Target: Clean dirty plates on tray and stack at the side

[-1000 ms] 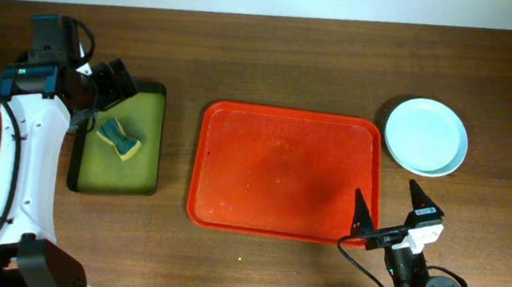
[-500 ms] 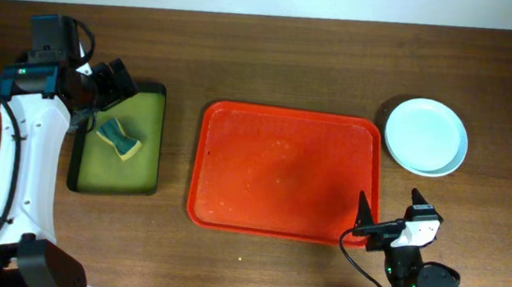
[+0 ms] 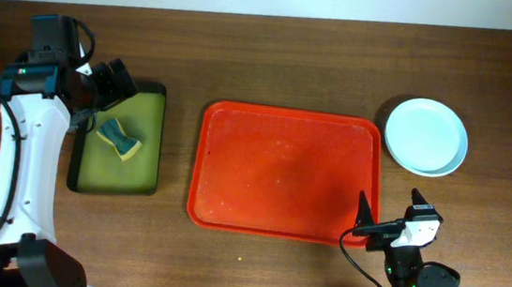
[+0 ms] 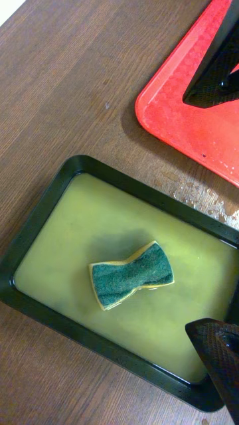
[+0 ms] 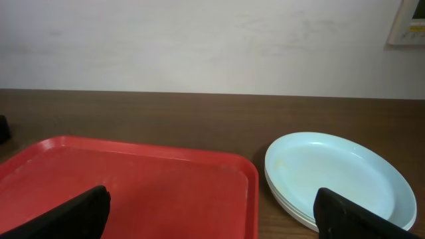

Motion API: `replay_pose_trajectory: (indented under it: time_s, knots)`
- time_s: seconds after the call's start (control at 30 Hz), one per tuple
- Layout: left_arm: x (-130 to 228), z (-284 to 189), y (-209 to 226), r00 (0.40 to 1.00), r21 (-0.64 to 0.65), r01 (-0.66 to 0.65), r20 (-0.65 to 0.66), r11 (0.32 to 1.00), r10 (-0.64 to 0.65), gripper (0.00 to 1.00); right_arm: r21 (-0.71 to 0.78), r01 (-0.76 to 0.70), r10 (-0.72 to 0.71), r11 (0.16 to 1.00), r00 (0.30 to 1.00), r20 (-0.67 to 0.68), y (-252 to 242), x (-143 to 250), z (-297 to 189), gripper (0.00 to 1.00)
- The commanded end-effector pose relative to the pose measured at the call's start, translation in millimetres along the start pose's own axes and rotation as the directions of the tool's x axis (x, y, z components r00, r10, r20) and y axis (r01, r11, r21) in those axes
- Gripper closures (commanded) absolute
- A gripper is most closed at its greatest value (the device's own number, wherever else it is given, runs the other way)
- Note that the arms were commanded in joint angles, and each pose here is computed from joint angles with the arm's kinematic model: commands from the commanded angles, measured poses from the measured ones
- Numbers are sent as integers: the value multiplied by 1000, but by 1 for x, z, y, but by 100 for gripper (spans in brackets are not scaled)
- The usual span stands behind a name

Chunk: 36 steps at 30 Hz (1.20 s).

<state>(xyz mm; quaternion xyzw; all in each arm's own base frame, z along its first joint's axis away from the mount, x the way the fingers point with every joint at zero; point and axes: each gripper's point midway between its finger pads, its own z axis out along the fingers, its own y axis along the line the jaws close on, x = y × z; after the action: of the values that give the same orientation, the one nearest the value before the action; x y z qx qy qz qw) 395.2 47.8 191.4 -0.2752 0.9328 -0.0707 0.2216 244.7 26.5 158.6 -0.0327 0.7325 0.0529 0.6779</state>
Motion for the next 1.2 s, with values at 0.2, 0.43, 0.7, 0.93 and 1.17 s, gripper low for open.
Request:
replay_pose_trajectory:
  time_s: [0.2, 0.43, 0.7, 0.93, 1.17]
  knots:
    - [13, 1, 8, 998, -29, -1, -59, 1000, 0, 1, 2, -3, 3, 1000, 1000, 0, 0, 2, 0, 1]
    - [37, -26, -2, 985, 10, -168, -39, 986, 168, 1, 2, -3, 3, 1000, 1000, 0, 0, 2, 0, 1]
    - [93, -67, -22, 876, 120, -449, 256, 885, 409, 1, 2, -3, 3, 1000, 1000, 0, 0, 2, 0, 1]
    - [143, -77, 5, 728, 118, -559, 543, 821, 418, 1, 2, -3, 3, 1000, 1000, 0, 0, 2, 0, 1]
    - [149, -65, 10, 605, 112, -585, 720, 803, 340, 0, 2, -3, 3, 1000, 1000, 0, 0, 2, 0, 1]
